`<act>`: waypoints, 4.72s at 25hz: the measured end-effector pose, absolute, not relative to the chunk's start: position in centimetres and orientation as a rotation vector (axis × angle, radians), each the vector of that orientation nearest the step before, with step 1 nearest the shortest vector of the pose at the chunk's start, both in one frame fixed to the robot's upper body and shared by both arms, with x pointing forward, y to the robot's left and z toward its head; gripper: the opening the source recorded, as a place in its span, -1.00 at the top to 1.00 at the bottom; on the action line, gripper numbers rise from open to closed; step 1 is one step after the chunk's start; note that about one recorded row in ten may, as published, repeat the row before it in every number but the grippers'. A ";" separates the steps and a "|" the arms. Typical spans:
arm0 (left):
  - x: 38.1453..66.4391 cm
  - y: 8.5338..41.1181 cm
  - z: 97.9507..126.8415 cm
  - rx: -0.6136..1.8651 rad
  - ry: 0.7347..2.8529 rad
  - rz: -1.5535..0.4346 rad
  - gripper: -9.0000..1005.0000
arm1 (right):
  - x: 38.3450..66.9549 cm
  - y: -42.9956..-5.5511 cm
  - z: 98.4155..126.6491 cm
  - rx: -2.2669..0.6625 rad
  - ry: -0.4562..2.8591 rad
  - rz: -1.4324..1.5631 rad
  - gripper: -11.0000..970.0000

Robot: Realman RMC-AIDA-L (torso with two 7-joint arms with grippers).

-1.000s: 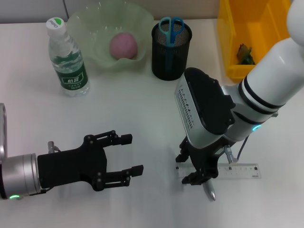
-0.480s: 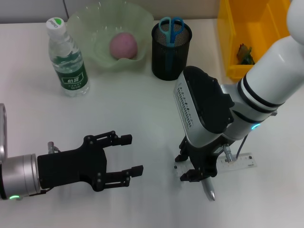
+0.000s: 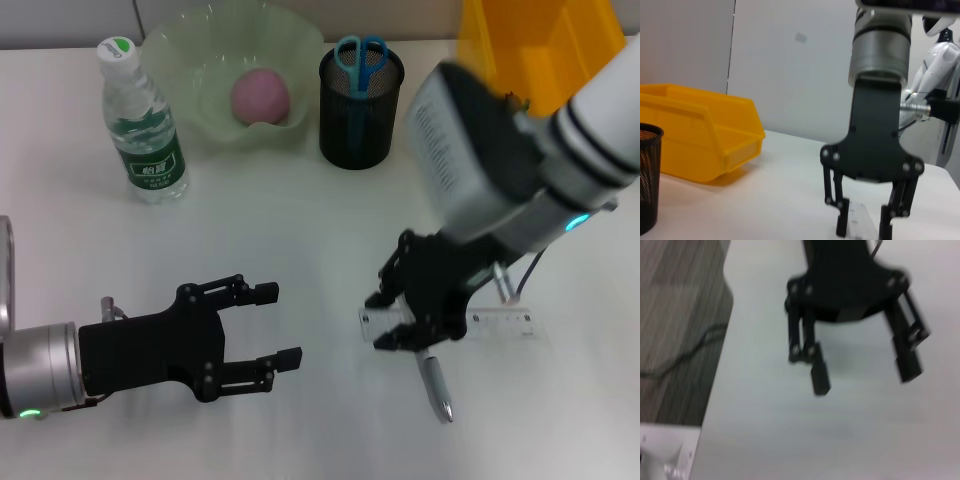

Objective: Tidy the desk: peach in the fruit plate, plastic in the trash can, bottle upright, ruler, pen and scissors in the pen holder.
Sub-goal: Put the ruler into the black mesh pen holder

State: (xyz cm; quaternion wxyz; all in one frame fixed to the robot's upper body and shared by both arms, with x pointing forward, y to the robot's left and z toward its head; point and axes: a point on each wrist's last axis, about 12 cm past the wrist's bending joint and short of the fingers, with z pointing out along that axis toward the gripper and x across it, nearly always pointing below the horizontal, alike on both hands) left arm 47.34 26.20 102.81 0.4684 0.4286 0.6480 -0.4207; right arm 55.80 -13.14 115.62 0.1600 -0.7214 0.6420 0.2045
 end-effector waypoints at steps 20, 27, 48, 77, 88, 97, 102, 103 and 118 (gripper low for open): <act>47.7 25.9 104.0 0.966 1.501 -1.060 -0.57 | 56.1 -22.5 116.4 -1.385 1.547 0.995 0.20; 47.5 25.8 104.0 0.921 1.500 -1.087 -0.57 | 54.4 -23.7 113.4 -1.218 1.374 1.052 0.19; 47.5 25.8 104.3 0.835 1.464 -1.085 -0.57 | 52.8 -23.0 109.8 -1.264 0.973 0.713 0.17; 46.3 25.8 103.4 0.689 1.487 -1.092 -0.57 | 54.6 -20.5 108.5 -1.513 0.447 0.027 0.14; 46.2 25.8 103.4 0.690 1.488 -1.094 -0.57 | 57.7 -18.1 109.1 -1.561 0.490 -0.047 0.13; 46.1 25.7 103.4 0.695 1.482 -1.102 -0.57 | 59.8 -15.8 109.7 -1.573 0.550 -0.071 0.12; 46.1 25.7 103.4 0.701 1.483 -1.103 -0.57 | 60.2 -14.7 109.6 -1.564 0.597 -0.050 0.12; 46.2 25.7 103.4 0.703 1.482 -1.103 -0.57 | 60.3 -14.6 109.6 -1.558 0.611 -0.043 0.12; 46.5 25.7 103.7 0.717 1.474 -1.111 -0.57 | 61.4 -14.5 110.2 -1.266 0.952 0.170 0.10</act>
